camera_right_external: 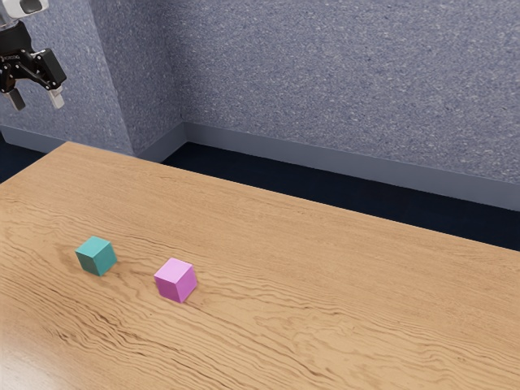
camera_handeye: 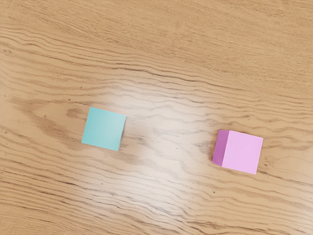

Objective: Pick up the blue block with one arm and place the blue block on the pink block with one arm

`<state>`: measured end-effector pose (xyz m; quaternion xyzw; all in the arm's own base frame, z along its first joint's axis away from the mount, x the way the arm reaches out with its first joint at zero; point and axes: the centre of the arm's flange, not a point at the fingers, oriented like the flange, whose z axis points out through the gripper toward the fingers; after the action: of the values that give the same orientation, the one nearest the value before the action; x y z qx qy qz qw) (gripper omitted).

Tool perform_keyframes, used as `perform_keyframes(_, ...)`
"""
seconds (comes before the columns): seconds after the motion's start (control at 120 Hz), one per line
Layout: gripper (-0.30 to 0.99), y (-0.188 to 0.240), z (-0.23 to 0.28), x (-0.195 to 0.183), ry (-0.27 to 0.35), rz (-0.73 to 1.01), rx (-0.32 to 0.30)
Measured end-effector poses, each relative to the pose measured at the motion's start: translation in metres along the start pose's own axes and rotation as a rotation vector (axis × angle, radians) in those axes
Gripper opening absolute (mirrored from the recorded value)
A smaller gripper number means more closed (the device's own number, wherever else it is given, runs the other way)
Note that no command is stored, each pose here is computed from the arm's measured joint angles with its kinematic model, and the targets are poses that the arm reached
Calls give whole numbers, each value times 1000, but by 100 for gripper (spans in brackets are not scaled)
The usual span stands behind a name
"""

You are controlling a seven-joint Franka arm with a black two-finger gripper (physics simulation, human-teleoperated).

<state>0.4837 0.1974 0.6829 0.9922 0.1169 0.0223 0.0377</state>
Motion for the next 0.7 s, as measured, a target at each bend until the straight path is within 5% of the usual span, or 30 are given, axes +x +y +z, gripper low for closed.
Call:
perform_keyframes(0.233,69,2,-5,-3,4,7,5)
perform_keyframes(0.35,69,14,-112,-61,109,22,96)
perform_keyframes(0.442,69,6,-21,-63,-59,32,96)
perform_keyframes(0.525,69,-31,68,-56,-147,-12,86)
perform_keyframes(0.7,69,-71,220,-3,-212,-42,129)
